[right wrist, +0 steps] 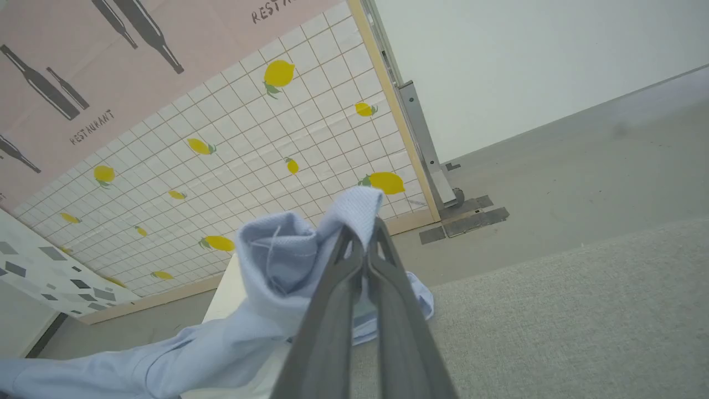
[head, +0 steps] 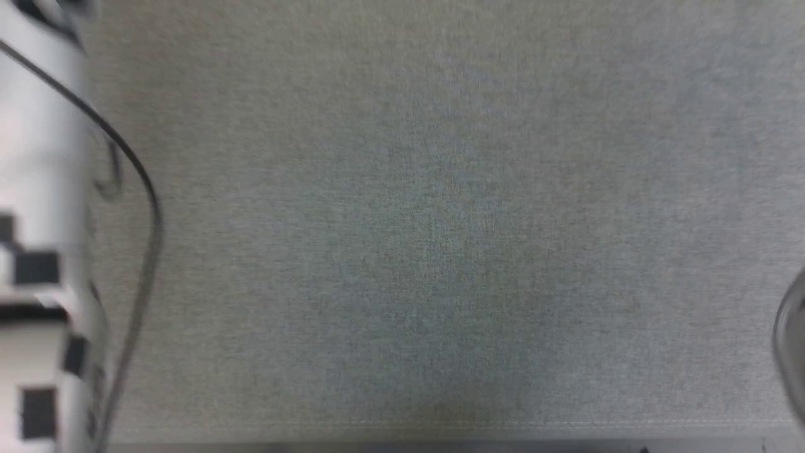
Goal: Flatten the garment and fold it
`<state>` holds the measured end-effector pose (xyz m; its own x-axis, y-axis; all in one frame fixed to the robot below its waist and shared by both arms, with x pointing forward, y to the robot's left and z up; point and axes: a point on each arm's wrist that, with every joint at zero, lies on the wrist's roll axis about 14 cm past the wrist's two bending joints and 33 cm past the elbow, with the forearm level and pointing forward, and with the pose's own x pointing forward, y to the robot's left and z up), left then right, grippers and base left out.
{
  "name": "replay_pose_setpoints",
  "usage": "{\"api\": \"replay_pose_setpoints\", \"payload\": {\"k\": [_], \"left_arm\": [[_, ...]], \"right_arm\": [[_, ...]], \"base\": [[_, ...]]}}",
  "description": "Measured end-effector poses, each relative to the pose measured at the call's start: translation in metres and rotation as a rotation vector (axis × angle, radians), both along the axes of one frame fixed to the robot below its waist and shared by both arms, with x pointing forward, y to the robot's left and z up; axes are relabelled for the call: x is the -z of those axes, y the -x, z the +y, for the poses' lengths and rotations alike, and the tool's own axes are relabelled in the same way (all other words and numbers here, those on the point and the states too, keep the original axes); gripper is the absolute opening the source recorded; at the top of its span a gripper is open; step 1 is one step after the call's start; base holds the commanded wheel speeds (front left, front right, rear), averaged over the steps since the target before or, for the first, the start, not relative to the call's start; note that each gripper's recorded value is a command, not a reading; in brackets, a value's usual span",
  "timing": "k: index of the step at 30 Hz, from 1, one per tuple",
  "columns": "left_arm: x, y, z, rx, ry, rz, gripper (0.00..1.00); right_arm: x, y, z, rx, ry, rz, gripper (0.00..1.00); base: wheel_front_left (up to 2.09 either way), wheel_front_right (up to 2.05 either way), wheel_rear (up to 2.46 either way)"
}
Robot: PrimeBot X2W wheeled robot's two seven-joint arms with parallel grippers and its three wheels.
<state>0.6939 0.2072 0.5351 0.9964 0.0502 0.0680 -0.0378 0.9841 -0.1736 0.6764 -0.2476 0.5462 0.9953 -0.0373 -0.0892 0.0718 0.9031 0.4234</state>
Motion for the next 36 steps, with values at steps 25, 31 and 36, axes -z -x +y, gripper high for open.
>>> {"api": "replay_pose_setpoints", "payload": {"k": [25,31,36], "left_arm": [[0.110,0.342,0.029,-0.134,0.218,0.512,0.00],[0.122,0.353,0.019,-0.048,0.050,0.648,0.00],[0.134,0.350,0.011,-0.008,-0.007,0.699,0.00]], "right_arm": [[0.072,0.318,-0.040,0.035,-0.036,0.372,0.00],[0.088,0.329,-0.033,-0.097,0.256,0.587,0.00],[0.123,0.332,-0.013,-0.253,0.425,0.819,0.00]], "base": [[0.00,0.00,0.00],[0.00,0.00,0.00],[0.00,0.00,0.00]]}}
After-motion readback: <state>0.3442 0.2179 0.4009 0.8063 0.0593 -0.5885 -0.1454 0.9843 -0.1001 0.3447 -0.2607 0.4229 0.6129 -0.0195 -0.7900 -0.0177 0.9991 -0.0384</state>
